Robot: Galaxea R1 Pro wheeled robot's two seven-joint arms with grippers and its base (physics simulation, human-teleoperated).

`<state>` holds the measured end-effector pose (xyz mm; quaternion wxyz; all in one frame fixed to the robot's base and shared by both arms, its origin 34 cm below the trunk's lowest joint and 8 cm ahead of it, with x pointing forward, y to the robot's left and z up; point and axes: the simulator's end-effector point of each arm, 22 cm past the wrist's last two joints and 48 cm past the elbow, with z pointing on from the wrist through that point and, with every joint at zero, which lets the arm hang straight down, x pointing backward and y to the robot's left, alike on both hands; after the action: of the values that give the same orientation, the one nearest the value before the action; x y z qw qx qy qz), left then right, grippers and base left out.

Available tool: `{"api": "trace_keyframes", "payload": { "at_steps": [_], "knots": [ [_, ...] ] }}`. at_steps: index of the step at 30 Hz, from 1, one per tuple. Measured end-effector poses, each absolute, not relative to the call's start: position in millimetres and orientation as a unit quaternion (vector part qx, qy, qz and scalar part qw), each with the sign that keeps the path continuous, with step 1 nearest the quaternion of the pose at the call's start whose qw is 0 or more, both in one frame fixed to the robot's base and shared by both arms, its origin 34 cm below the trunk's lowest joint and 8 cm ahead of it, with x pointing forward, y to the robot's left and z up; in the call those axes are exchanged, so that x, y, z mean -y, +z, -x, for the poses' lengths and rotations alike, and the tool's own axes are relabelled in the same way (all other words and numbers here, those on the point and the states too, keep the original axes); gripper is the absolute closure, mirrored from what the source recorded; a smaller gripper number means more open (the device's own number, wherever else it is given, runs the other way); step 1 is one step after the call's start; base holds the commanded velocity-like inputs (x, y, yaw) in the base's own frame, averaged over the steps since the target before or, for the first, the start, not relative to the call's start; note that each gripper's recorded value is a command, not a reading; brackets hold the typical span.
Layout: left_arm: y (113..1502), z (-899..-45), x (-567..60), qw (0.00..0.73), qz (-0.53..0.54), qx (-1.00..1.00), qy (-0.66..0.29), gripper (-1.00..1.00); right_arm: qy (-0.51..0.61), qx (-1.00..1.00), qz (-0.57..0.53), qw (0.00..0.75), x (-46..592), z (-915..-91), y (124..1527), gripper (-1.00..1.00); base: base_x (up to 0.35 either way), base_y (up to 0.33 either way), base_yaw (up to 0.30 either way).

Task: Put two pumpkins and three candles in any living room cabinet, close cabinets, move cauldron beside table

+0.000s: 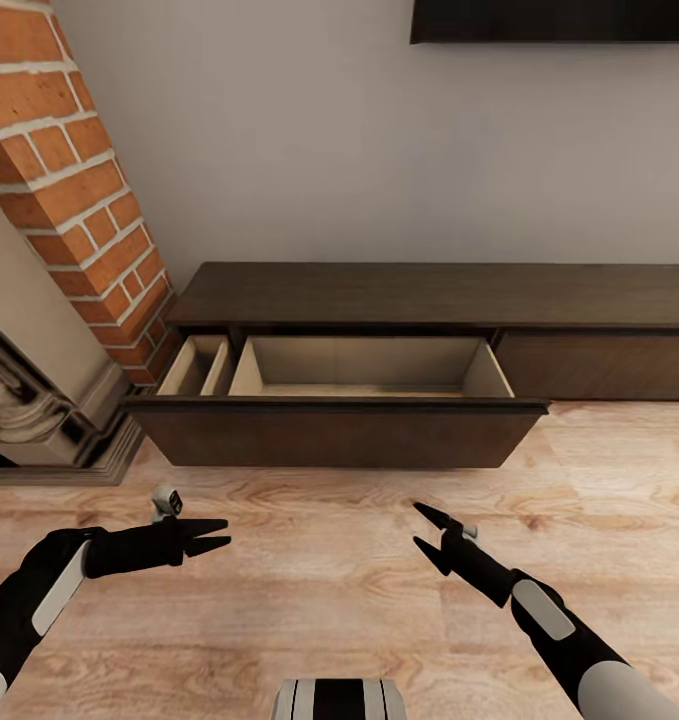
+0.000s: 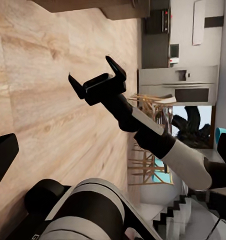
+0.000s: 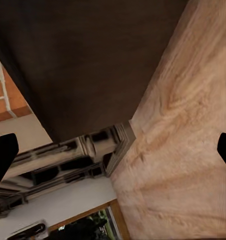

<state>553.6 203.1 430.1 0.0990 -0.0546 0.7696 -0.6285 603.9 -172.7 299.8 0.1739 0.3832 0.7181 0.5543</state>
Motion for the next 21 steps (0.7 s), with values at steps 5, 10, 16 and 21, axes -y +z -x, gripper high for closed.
{"api": "trace_keyframes", "payload": {
  "at_steps": [5,10,16,21],
  "knots": [
    [440,-555,-203,0.106,0.048,-0.769,-0.628,-1.00,0.539,-0.724,-0.399,0.163,180,-588,289,-1.00,0.000,0.000,0.000],
    [450,-556,-203,0.113,0.041,-0.768,-0.628,-1.00,0.527,-0.729,-0.409,0.154,186,-577,282,-1.00,0.000,0.000,0.000],
    [458,-553,-198,0.115,0.029,-0.771,-0.626,-1.00,0.495,-0.769,-0.400,0.067,183,-519,254,-1.00,0.000,0.000,0.000],
    [463,-548,-192,0.110,0.016,-0.774,-0.624,-1.00,0.488,-0.780,-0.386,0.072,184,-516,257,-1.00,0.000,0.000,0.000]
  ]
}}
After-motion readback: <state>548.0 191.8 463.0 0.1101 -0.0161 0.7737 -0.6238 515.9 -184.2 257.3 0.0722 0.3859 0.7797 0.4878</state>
